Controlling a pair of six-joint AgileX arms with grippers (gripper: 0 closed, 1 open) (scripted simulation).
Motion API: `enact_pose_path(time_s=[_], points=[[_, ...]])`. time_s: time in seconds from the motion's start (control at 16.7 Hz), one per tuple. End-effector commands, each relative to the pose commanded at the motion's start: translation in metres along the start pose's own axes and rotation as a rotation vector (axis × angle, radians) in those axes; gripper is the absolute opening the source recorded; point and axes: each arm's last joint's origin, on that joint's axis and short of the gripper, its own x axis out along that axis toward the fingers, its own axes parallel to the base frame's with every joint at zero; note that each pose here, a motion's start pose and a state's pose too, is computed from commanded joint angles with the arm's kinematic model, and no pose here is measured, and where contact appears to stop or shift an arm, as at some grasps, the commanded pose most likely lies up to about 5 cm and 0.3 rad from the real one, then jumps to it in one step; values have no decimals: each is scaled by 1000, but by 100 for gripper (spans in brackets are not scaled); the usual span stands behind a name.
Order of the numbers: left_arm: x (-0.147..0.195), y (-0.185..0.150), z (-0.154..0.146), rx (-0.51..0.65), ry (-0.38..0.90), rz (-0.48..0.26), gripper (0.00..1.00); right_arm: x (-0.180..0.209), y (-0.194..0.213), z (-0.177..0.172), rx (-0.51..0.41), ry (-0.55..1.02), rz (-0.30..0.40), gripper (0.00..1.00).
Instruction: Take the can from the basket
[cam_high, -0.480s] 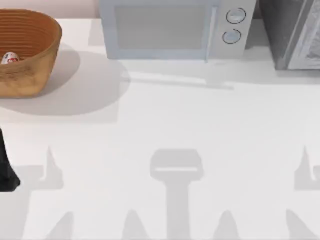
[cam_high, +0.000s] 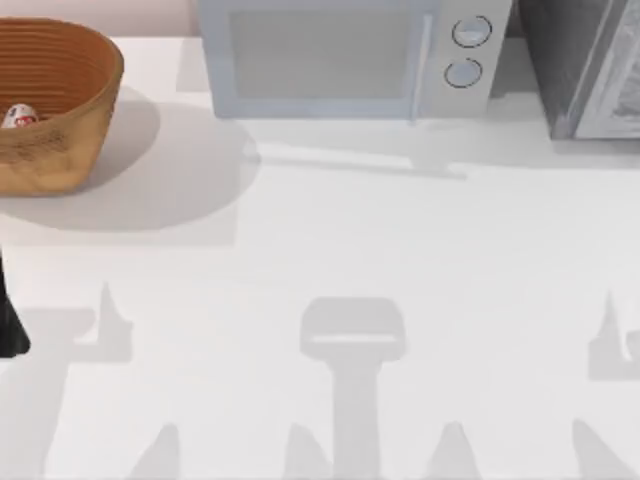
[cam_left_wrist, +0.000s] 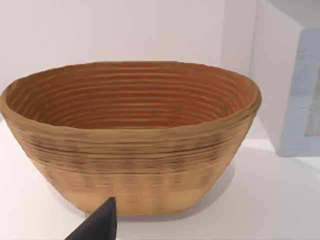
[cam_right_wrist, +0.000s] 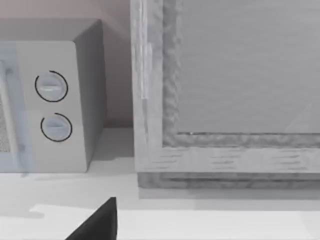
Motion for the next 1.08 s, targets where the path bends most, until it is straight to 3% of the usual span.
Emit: enact_pose_path(time_s=[0.3, 0.6, 0.84, 1.08], points=[[24, 0, 69, 16, 252, -34, 100, 0, 0, 0, 0, 0, 0, 100], [98, 3, 127, 22, 621, -72, 100, 0, 0, 0, 0, 0, 0, 100], [187, 10, 140, 7, 933, -96, 100, 0, 0, 0, 0, 0, 0, 100], [276, 25, 121, -26, 1187, -109, 100, 0, 0, 0, 0, 0, 0, 100]])
